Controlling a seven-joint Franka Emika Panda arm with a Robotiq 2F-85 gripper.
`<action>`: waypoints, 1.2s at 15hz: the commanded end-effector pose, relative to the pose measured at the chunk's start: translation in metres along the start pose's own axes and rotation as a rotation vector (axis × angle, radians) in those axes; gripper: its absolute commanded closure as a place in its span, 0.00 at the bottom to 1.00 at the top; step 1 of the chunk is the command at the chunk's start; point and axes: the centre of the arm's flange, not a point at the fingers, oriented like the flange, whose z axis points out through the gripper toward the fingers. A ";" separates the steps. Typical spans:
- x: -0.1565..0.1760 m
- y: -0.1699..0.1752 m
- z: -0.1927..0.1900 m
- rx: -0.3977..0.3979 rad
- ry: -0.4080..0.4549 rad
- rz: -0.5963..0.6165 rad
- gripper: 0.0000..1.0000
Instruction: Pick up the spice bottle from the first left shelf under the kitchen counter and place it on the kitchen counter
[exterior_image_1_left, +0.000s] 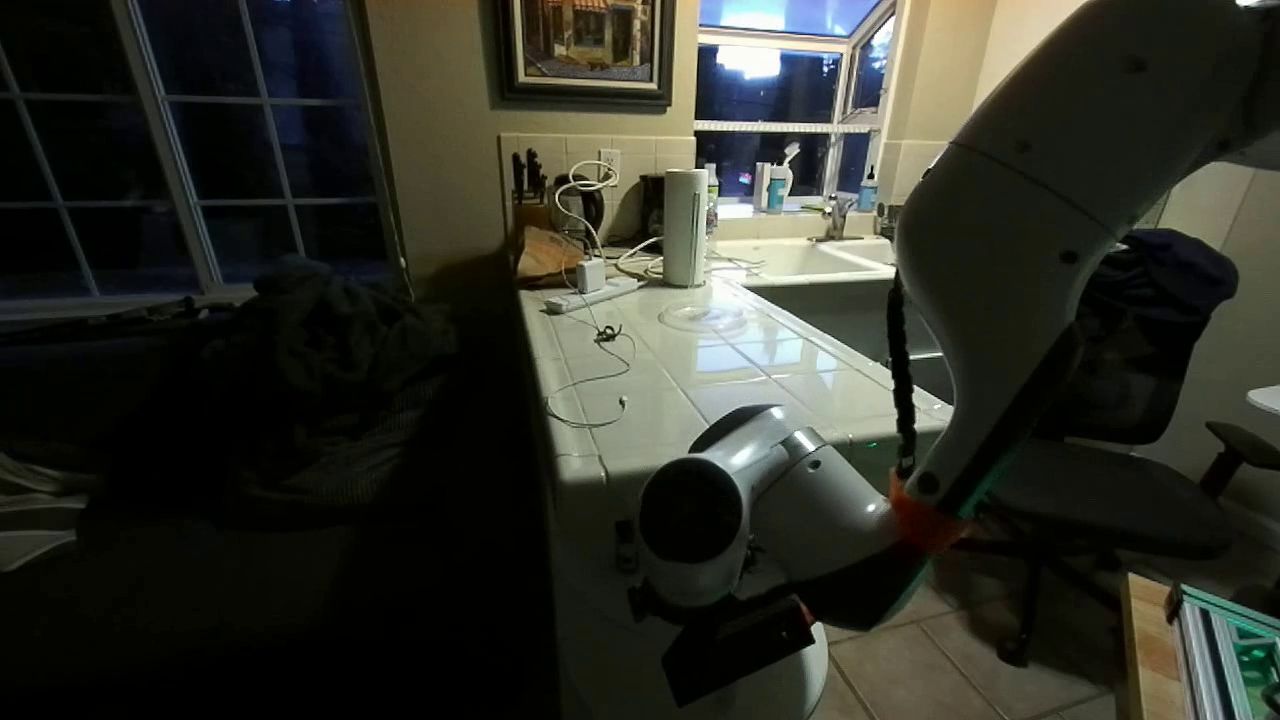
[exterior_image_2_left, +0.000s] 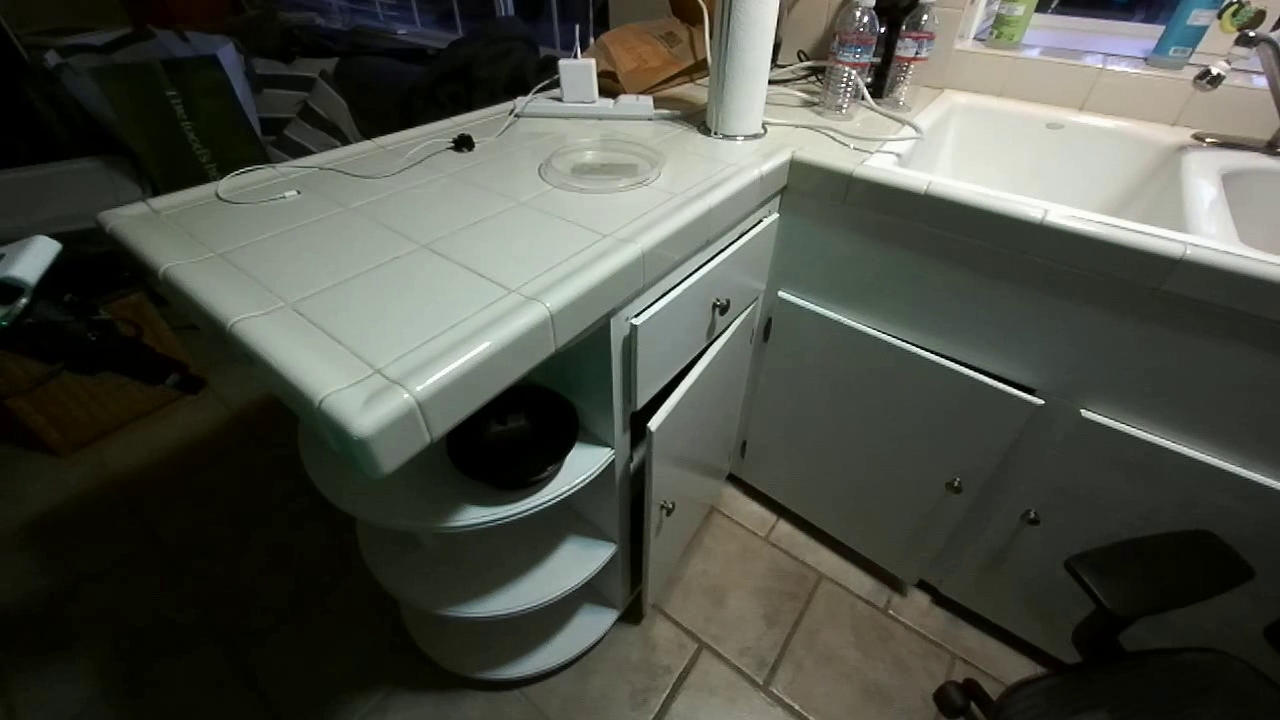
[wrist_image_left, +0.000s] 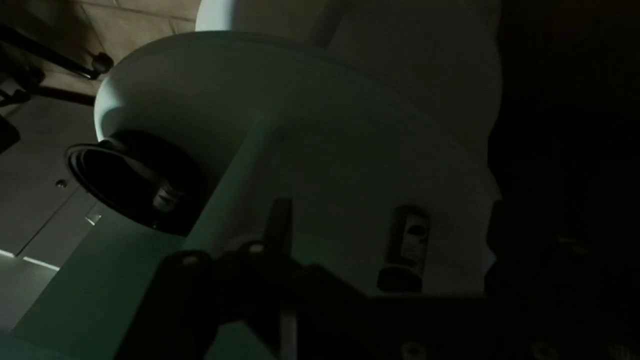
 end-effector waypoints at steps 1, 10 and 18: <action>-0.015 -0.030 0.027 -0.012 0.135 0.038 0.00; -0.025 -0.036 0.049 -0.090 0.270 -0.040 0.00; -0.023 -0.046 0.070 -0.074 0.299 -0.015 0.00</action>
